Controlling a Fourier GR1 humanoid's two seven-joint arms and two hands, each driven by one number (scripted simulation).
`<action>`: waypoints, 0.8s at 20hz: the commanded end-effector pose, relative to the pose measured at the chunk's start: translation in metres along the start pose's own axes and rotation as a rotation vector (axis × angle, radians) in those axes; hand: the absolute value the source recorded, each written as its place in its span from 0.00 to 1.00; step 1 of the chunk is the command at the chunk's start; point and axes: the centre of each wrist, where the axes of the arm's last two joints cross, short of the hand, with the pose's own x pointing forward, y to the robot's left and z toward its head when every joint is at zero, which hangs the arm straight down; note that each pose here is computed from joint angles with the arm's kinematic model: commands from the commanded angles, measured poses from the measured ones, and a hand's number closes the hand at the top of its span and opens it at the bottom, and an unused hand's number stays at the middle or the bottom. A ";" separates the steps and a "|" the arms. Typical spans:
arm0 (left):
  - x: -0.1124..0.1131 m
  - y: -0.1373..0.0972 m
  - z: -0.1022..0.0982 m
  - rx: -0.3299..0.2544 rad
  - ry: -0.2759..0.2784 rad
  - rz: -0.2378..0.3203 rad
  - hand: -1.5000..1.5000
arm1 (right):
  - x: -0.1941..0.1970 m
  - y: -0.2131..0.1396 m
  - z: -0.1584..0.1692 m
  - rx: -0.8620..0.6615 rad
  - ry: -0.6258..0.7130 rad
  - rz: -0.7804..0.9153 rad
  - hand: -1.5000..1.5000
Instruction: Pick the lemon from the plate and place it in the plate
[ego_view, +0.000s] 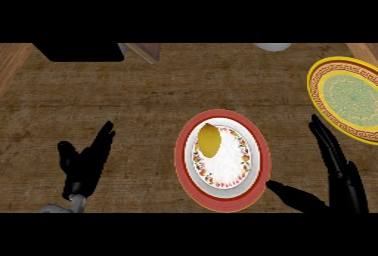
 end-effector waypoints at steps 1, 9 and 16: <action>-0.015 -0.010 0.008 -0.013 0.041 0.003 0.50 | 0.026 0.008 0.003 0.070 0.075 0.123 0.00; -0.017 0.005 0.012 -0.024 0.047 0.003 0.50 | 0.082 0.061 -0.019 0.119 0.145 0.196 0.00; -0.023 -0.008 0.009 -0.025 0.038 0.006 0.50 | 0.095 0.111 -0.015 0.220 0.219 0.216 0.00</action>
